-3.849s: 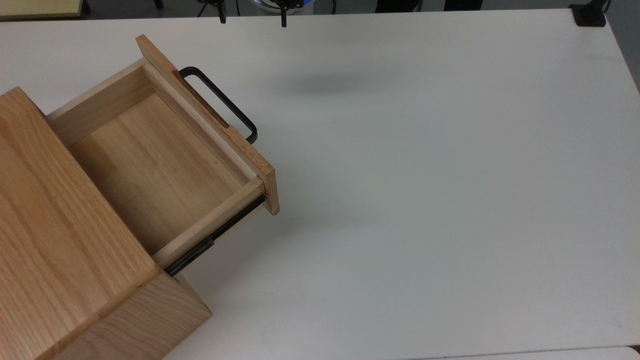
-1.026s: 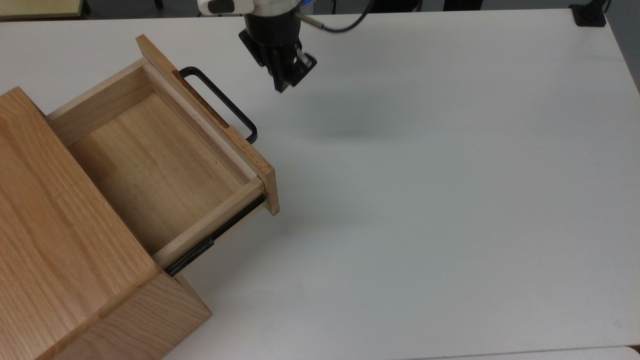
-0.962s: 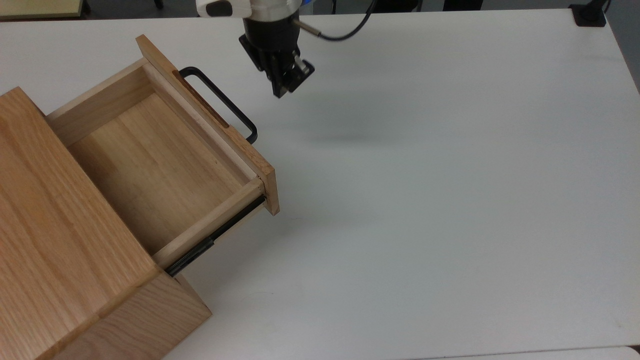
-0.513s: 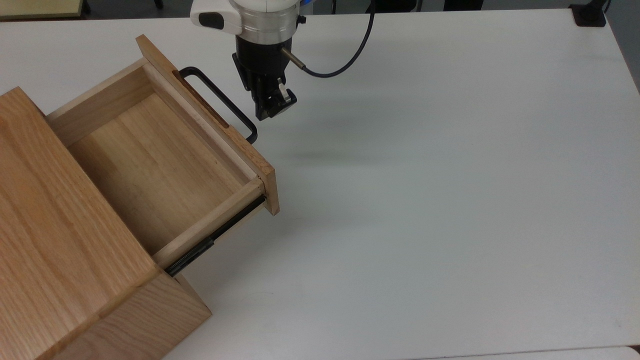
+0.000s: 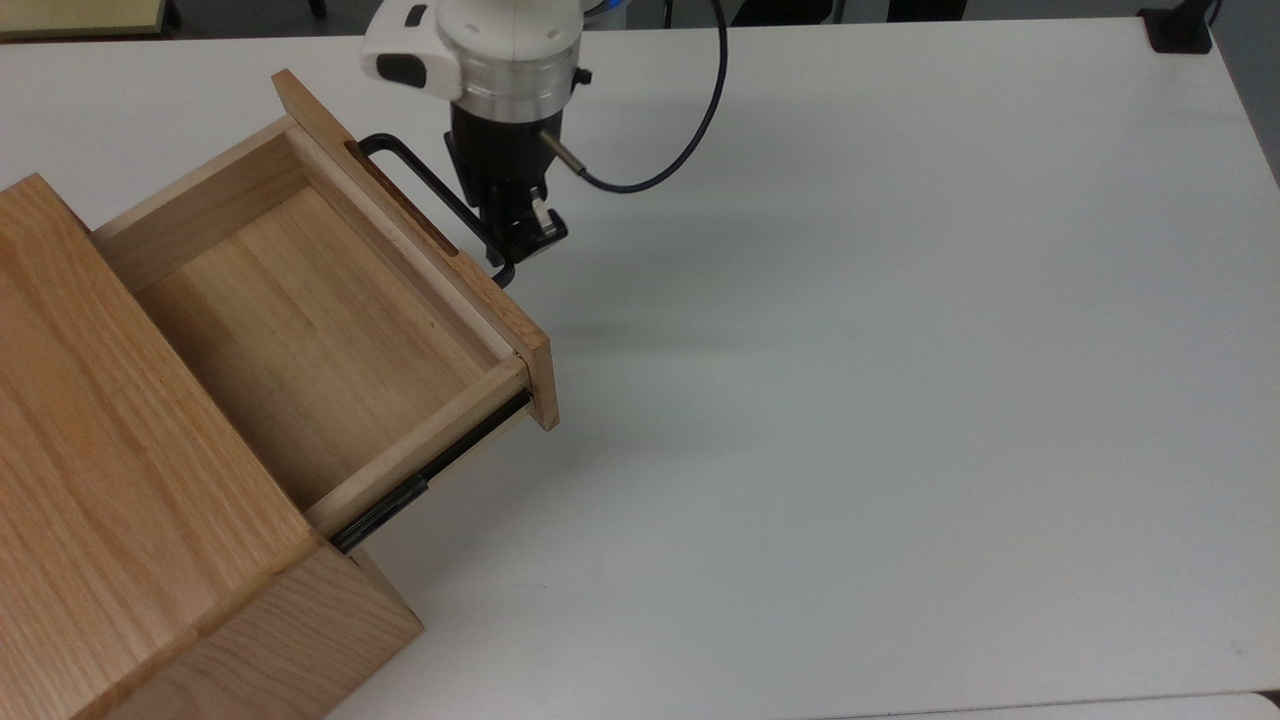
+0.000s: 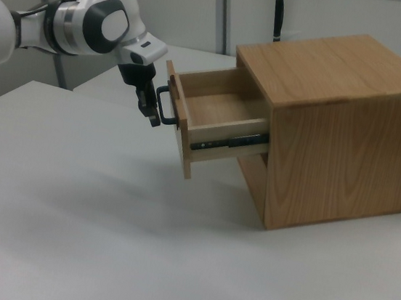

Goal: Close the drawer by sliding it
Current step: 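Push the drawer front with the gripper into the wooden cabinet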

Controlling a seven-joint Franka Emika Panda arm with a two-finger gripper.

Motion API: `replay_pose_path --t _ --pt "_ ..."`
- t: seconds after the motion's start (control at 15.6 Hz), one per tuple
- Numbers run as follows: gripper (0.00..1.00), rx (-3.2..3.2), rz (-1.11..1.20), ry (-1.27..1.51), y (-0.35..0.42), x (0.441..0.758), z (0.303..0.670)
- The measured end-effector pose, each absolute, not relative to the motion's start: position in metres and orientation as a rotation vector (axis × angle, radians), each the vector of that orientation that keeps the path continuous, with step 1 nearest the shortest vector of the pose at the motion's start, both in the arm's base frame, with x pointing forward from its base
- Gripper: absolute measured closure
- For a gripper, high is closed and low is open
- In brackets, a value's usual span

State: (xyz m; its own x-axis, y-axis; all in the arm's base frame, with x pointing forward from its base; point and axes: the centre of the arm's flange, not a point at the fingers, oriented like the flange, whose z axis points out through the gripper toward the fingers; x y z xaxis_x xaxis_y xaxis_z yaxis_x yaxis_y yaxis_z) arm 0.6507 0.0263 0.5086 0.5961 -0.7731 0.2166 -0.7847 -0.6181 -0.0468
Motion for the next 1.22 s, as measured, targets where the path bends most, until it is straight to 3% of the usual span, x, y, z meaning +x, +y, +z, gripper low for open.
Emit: replay_pose_path --t 0.71,1.22 --pt "0.96 2.733 0.378 -1.248 -0.036 0.663 0.506" --pt "0.96 2.714 0.653 -1.205 -0.090 0.690 0.504"
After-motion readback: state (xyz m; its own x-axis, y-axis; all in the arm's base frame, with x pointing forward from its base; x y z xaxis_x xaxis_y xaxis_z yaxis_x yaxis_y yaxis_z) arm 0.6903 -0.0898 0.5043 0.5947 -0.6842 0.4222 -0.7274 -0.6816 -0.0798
